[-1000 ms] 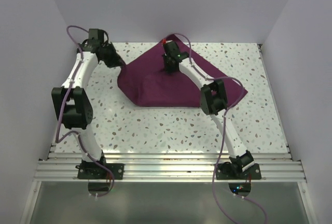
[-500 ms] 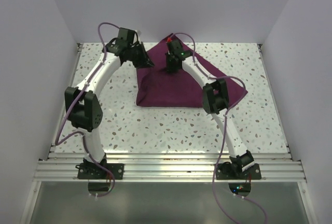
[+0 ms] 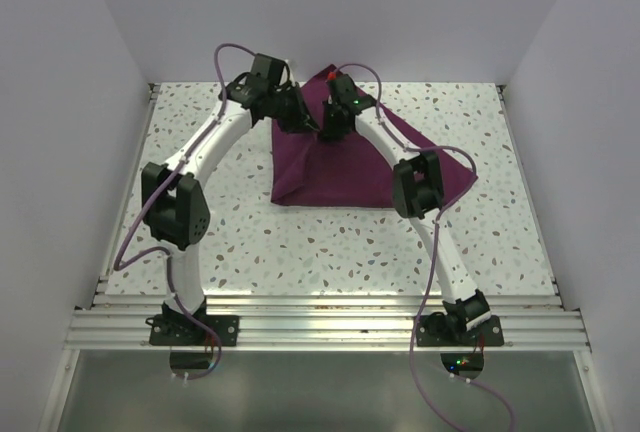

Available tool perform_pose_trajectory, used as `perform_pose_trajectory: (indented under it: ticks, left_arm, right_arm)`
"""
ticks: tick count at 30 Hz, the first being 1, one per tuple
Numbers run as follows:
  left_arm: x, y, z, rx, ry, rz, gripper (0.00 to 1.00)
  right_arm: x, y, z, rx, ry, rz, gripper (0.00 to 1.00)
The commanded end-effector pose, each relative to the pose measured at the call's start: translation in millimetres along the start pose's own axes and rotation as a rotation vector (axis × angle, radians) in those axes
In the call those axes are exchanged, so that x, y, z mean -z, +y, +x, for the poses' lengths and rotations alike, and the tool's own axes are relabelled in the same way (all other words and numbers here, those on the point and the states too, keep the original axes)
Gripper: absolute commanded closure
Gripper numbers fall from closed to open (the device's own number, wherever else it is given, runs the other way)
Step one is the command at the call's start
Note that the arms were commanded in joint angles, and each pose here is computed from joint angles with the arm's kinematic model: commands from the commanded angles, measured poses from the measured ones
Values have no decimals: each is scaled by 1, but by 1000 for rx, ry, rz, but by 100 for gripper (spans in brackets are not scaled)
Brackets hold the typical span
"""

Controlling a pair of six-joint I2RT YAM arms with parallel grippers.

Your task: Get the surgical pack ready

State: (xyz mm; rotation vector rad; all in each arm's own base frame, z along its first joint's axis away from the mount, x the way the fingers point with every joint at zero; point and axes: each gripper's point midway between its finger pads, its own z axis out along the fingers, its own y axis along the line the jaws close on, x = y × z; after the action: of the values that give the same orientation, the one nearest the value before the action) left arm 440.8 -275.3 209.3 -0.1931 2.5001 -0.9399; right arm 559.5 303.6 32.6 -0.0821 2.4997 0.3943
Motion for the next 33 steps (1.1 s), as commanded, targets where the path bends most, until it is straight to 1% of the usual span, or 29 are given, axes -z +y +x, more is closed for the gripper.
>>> perform_pose_trajectory:
  ticks: [1, 5, 16, 24, 33]
  left_arm:
    - [5, -47, -2, -43, -20, 121, 100]
    - [-2, -57, 11, -68, 10, 130, 100]
    - [-18, -78, 24, -92, 45, 164, 100]
    - [-21, -86, 22, -101, 40, 180, 100]
    - [-19, -85, 22, -107, 29, 173, 100]
  right_arm:
    - [-10, -8, 44, -29, 152, 9, 100]
    - [-11, -7, 46, -47, 162, -2, 100]
    - [-15, -7, 52, -66, 182, -20, 100]
    - [-16, -7, 56, -69, 198, -28, 100]
    - [-15, -7, 61, -82, 219, -38, 100]
